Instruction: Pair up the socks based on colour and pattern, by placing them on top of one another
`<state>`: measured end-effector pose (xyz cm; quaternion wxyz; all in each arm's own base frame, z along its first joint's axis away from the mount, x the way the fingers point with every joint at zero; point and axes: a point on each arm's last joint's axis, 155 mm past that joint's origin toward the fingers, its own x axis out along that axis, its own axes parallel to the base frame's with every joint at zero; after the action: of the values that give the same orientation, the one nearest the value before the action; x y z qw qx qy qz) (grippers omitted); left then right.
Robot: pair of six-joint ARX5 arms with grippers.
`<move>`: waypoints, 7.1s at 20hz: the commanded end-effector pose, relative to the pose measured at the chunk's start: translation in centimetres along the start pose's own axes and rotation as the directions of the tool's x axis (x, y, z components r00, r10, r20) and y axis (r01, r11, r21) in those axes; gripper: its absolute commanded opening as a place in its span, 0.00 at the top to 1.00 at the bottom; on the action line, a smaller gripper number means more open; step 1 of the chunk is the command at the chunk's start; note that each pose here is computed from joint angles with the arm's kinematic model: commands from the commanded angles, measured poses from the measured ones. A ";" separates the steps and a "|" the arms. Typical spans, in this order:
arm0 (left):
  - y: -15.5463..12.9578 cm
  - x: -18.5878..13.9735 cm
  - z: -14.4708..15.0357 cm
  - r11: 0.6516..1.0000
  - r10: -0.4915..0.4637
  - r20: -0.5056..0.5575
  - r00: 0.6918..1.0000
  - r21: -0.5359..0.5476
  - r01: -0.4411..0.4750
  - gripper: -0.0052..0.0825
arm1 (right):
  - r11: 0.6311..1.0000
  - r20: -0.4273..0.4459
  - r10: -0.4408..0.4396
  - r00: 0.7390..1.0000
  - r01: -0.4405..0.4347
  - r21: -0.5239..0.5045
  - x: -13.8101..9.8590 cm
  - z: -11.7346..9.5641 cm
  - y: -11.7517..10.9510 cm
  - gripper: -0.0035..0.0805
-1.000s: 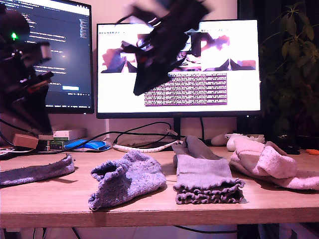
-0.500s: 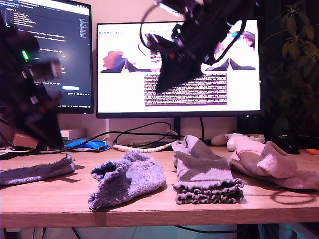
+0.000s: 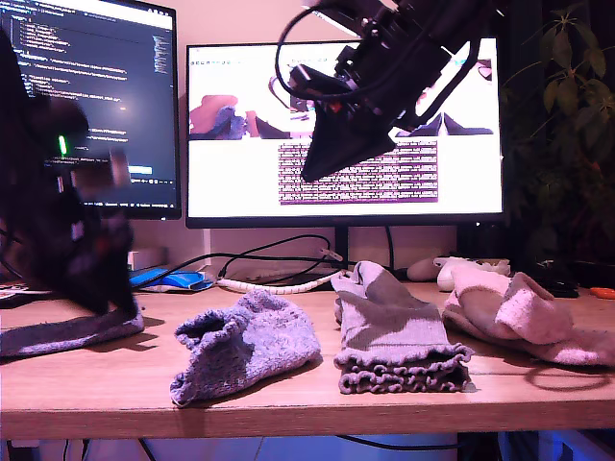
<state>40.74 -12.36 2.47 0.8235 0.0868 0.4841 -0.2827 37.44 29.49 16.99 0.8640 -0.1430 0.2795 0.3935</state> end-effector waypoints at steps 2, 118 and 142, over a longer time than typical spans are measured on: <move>0.0 1.4 -1.8 1.000 -0.009 -0.060 0.998 -0.019 0.008 0.61 | 1.000 0.013 0.003 1.000 -0.003 -0.001 0.1 0.1 0.0 0.97; -10.3 -10.2 4.2 0.975 -0.218 0.161 0.963 0.086 0.206 0.97 | 0.864 -0.373 0.497 0.784 -0.403 0.302 -3.8 1.6 7.4 0.97; -10.2 -10.2 4.0 0.976 -0.215 0.155 0.964 0.076 0.205 0.97 | 0.940 -0.360 0.059 0.931 -0.173 -0.295 10.0 0.3 0.5 0.51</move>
<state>34.46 -18.63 15.09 0.8253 0.0391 0.4061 -0.3905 42.69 35.36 10.00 0.7343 -0.3357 0.3788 0.4523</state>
